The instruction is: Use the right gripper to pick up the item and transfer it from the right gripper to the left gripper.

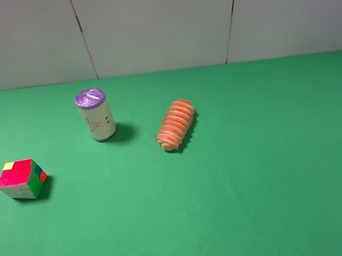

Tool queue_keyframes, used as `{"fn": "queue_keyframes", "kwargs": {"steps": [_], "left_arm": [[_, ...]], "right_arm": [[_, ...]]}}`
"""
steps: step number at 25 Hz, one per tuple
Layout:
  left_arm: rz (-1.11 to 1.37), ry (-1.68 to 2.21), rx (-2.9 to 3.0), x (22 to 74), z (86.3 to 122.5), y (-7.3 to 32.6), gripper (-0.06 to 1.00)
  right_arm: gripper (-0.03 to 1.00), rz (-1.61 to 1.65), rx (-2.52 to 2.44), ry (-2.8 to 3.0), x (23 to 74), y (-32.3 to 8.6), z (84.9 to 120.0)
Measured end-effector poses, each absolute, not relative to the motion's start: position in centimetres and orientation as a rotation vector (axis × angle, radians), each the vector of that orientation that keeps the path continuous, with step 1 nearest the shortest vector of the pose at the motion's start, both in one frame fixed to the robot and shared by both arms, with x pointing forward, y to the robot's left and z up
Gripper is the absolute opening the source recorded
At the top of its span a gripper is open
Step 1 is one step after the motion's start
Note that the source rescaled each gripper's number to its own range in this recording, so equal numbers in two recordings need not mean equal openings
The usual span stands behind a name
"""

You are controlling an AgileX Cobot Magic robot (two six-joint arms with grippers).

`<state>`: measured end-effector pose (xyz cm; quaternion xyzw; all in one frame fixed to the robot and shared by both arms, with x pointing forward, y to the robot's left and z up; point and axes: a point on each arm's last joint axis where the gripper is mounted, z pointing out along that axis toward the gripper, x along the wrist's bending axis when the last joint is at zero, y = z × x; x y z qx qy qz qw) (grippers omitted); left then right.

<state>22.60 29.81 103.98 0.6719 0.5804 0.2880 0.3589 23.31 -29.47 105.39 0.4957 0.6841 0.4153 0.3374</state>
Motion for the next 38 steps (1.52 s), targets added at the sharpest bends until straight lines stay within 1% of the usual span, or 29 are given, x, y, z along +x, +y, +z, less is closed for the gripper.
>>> {"fn": "queue_keyframes", "kwargs": {"steps": [32, 38], "left_arm": [[0.750, 1.496, 1.730, 22.65, 103.99, 29.84, 0.91], [0.750, 1.496, 1.730, 22.65, 103.99, 29.84, 0.91]], "right_arm": [[1.00, 1.082, 1.292, 1.783, 23.31, -29.47, 105.39], [1.00, 1.022, 1.372, 1.692, 23.37, -29.41, 105.39]]}}
